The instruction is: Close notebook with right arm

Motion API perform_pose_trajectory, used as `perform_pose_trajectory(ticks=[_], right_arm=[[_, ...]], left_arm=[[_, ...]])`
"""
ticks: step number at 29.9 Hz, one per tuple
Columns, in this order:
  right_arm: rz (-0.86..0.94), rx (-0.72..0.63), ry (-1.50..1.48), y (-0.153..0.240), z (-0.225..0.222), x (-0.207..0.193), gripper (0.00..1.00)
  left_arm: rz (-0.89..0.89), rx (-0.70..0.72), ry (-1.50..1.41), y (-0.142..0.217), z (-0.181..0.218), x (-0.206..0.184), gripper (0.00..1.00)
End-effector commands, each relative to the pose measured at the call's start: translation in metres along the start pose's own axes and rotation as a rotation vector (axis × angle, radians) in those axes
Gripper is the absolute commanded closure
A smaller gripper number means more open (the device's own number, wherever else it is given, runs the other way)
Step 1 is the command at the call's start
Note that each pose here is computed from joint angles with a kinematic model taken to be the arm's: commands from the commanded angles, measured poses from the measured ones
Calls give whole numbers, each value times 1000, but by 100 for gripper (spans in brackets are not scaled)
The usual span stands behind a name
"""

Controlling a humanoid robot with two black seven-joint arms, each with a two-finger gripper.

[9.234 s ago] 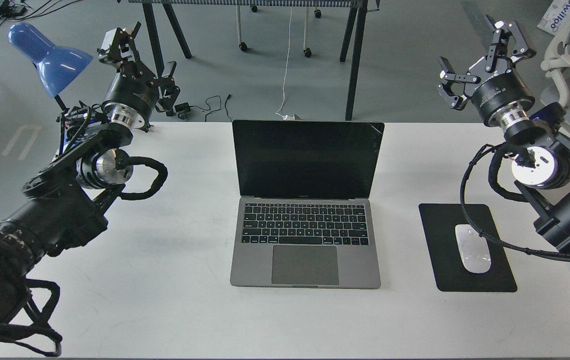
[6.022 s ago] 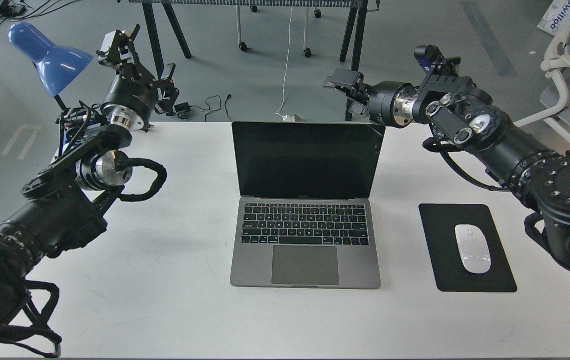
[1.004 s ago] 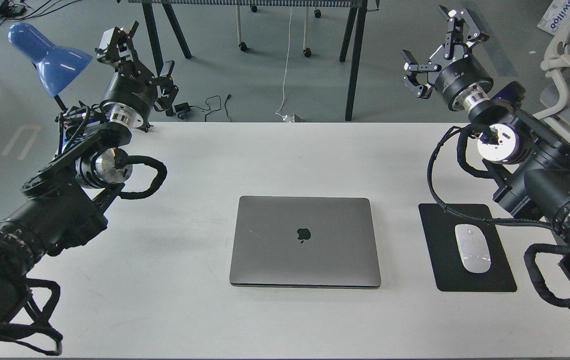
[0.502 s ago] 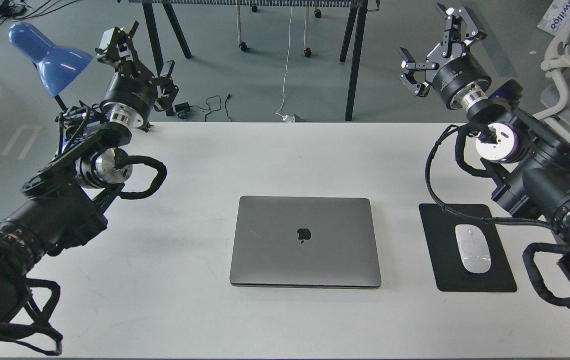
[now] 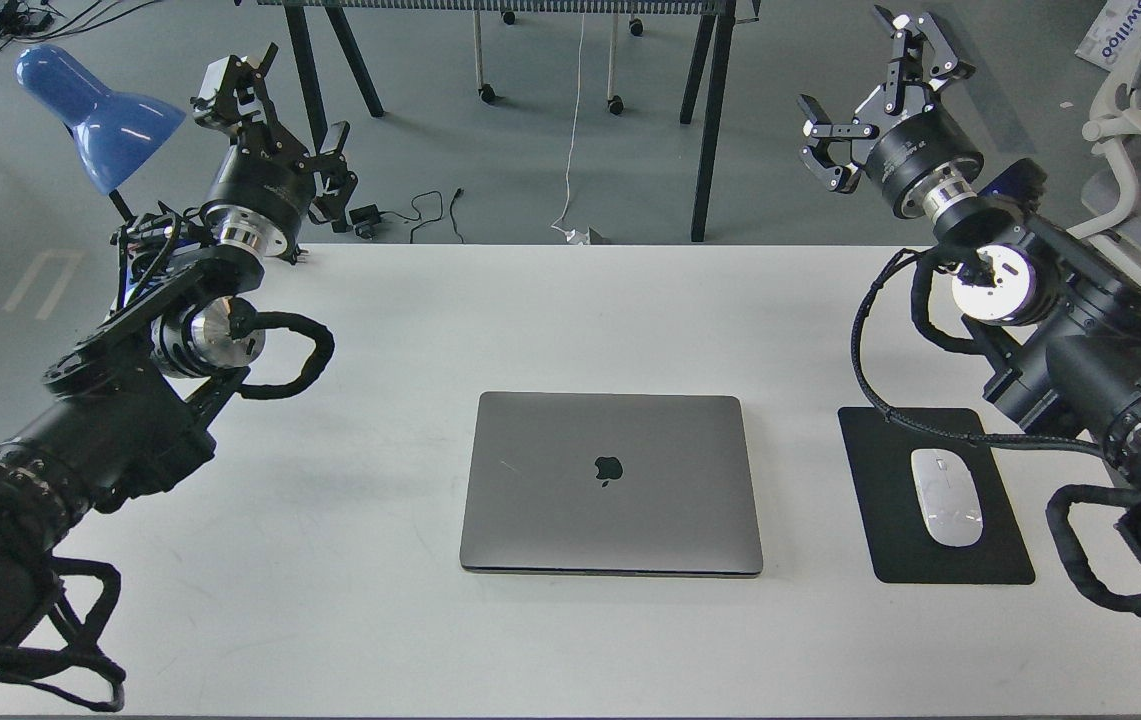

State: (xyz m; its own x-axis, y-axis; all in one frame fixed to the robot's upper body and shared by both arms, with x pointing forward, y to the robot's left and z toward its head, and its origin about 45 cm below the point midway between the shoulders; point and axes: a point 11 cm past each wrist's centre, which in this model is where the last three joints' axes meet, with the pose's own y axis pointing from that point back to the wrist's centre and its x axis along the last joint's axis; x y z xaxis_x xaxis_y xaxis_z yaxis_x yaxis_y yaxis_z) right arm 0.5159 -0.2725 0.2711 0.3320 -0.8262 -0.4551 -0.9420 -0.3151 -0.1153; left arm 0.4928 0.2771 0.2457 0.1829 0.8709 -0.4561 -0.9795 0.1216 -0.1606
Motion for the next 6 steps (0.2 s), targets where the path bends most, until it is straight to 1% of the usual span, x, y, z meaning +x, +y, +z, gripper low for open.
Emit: perform_pose_trajectory(ticks=[1, 6], right_arm=[[1, -1, 1, 0, 0, 0, 0], [4, 1, 1, 0, 0, 0, 0]], left_arm=[[0, 0, 0, 0, 0, 0, 0], [0, 0, 0, 0, 0, 0, 0]])
